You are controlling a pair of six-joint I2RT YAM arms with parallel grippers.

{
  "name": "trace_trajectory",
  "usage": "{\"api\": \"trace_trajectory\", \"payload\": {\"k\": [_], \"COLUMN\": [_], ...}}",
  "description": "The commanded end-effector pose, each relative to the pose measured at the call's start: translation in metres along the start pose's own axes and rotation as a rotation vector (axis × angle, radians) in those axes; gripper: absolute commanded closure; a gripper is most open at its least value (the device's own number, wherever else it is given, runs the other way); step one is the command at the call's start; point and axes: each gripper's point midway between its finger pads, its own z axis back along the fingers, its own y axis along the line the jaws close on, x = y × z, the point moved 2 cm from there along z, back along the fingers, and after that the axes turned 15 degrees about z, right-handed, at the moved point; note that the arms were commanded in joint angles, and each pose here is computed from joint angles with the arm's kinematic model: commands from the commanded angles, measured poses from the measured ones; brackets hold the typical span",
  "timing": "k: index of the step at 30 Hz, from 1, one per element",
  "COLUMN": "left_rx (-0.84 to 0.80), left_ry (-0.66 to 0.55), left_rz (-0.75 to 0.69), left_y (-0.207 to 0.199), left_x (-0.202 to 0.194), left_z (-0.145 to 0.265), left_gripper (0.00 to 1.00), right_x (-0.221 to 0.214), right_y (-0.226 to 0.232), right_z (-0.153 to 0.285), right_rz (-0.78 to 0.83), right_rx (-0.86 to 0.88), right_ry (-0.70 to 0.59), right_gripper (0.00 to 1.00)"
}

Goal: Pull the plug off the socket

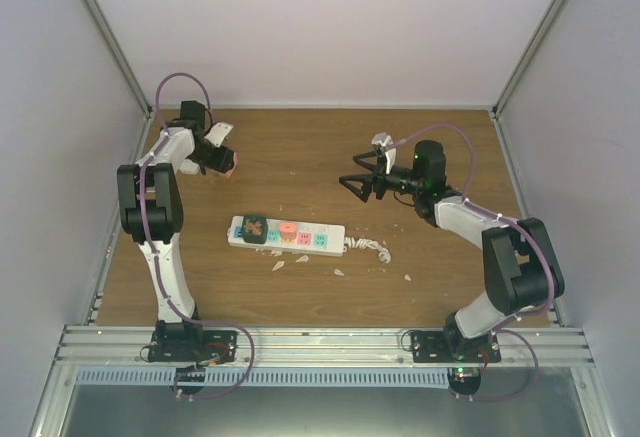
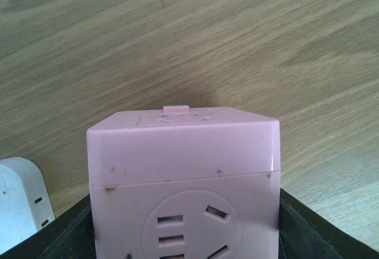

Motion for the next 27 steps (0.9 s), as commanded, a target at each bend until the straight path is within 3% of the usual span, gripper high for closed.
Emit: {"api": "trace_trajectory", "payload": {"k": [1,12,20,27], "left_rx": [-0.017,-0.05,-0.121,-0.322], "left_ry": [-0.027,-0.091,-0.192,-0.285], "left_rz": [0.007,-0.08,-0.221,-0.429], "left_y": [0.002,-0.01,-0.034,-0.083], "left_x": [0.009,0.019,0.02,0.003], "left_z": [0.004,0.039,0.081,0.126], "left_gripper": [0.46,0.14,0.04,0.01], "right_x": [-0.001,-0.014,-0.029,-0.046], "right_y": [0.005,0.009,0.022,0.04], "right_z": [-0.003,-0.007,-0.019,-0.036], "right_rz": [0.041,0.087,0.147,0.208], "right_rx": [0.037,0.083,0.17,0.268], "right_ry": [-0.007,0.023,0.077,0.139], "right_gripper": [0.0,0.0,0.01,0.0]}}
